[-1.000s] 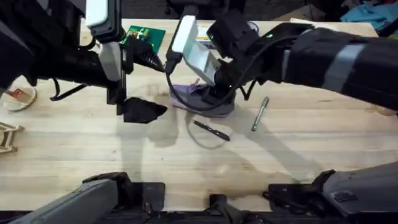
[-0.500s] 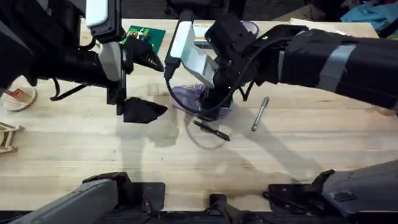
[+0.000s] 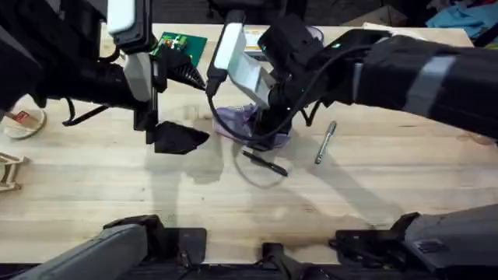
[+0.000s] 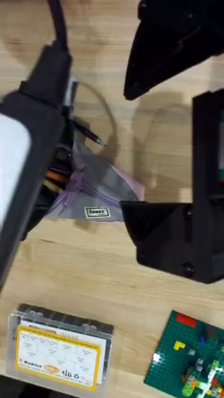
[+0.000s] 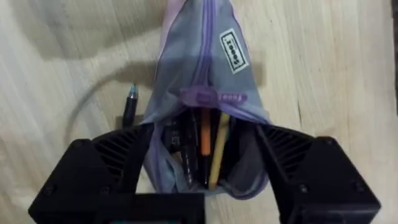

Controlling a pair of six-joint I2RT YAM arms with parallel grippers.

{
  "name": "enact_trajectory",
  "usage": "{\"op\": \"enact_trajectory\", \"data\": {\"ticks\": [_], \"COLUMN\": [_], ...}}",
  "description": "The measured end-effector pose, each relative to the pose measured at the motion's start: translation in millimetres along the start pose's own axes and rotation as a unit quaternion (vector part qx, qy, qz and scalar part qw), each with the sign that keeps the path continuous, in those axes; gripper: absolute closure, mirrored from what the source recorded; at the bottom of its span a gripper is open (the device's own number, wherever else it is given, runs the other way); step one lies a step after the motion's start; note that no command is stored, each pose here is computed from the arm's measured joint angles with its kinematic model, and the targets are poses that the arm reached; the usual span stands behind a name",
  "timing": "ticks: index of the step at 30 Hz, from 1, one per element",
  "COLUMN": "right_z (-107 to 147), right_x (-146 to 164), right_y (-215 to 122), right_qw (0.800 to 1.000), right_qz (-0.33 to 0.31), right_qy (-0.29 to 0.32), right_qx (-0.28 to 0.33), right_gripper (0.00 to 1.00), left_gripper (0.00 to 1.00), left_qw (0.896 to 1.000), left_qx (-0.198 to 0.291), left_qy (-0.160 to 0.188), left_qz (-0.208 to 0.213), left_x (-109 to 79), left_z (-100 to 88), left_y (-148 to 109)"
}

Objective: Unzip the bag, pick up the pens from the table one at a time and place them inside, then zip the bag closed.

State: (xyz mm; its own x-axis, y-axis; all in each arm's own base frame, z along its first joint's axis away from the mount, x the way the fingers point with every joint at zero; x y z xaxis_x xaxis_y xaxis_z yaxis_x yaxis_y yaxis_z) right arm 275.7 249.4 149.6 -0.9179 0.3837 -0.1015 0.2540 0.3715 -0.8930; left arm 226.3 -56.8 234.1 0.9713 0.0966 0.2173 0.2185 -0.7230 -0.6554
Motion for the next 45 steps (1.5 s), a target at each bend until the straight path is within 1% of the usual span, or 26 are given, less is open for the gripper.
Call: {"op": "enact_trajectory", "data": {"ticks": [3, 8, 12, 13, 17, 21, 25, 26, 28, 32, 39, 41, 43, 45], "right_z": [-4, -12, -11, -6, 3, 16, 33, 49, 58, 63, 67, 68, 69, 74], "right_x": [-1, -1, 4, 6, 0, -7, -11, -11, -11, -9, -5, -5, -4, -5], "right_y": [-18, -71, -108, -127, -145, -160, -173, -177, -177, -176, -174, -174, -174, -175], "right_qw": [1.000, 0.995, 0.990, 0.985, 0.973, 0.950, 0.920, 0.894, 0.881, 0.867, 0.862, 0.857, 0.847, 0.833], "right_qz": [0.015, 0.049, 0.065, 0.074, 0.103, 0.145, 0.183, 0.208, 0.217, 0.219, 0.209, 0.208, 0.208, 0.217], "right_qy": [0.007, 0.038, 0.067, 0.095, 0.161, 0.243, 0.324, 0.382, 0.409, 0.439, 0.455, 0.464, 0.482, 0.504], "right_qx": [-0.016, -0.074, -0.110, -0.124, -0.132, -0.134, -0.127, -0.109, -0.095, -0.089, -0.078, -0.077, -0.079, -0.074], "right_gripper": [0.003, 0.003, 0.003, 0.003, 0.003, 0.003, 0.003, 0.003, 0.003, 0.003, 0.003, 0.003, 0.003, 0.003], "left_gripper": [0.007, 0.007, 0.008, 0.007, 0.007, 0.007, 0.007, 0.007, 0.008, 0.007, 0.007, 0.007, 0.008, 0.007], "left_qw": [1.000, 1.000, 1.000, 1.000, 1.000, 1.000, 1.000, 1.000, 1.000, 1.000, 1.000, 1.000, 1.000, 1.000], "left_qx": [0.000, 0.000, 0.000, 0.000, 0.000, 0.000, 0.000, 0.000, 0.000, 0.000, 0.000, 0.000, 0.000, 0.000], "left_qy": [0.000, -0.001, -0.001, -0.001, -0.001, -0.001, -0.001, -0.001, -0.001, -0.001, -0.001, -0.001, -0.001, -0.001], "left_qz": [0.000, 0.001, 0.001, 0.001, 0.001, 0.001, 0.001, 0.001, 0.001, 0.001, 0.001, 0.001, 0.001, 0.001], "left_x": [-0.1, -0.4, -0.3, -0.3, -0.3, -0.4, -0.3, -0.4, -0.3, -0.4, -0.4, -0.4, -0.3, -0.4], "left_z": [0.0, 0.0, 0.0, -0.1, 0.0, 0.0, -0.1, 0.0, 0.0, 0.0, 0.0, 0.0, 0.0, 0.0], "left_y": [0, 0, 0, 0, 0, 0, 0, 0, 0, 0, 0, 0, 0, 0]}}
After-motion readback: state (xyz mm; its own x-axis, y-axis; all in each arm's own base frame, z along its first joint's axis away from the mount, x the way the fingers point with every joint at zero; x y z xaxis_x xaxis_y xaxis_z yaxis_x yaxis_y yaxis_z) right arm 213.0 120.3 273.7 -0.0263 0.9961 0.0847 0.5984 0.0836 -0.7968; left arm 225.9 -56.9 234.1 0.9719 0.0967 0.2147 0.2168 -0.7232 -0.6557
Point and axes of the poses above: each hand's point on the last joint's axis, 136 mm out from that joint toward the fingers, its own y axis out along the fingers, its own x axis along the line the jaws close on, z = x × y, the point moved 5 cm from there along -y, back along the fingers, and after that the axes turned 6 degrees about y, right-handed, at the moved point
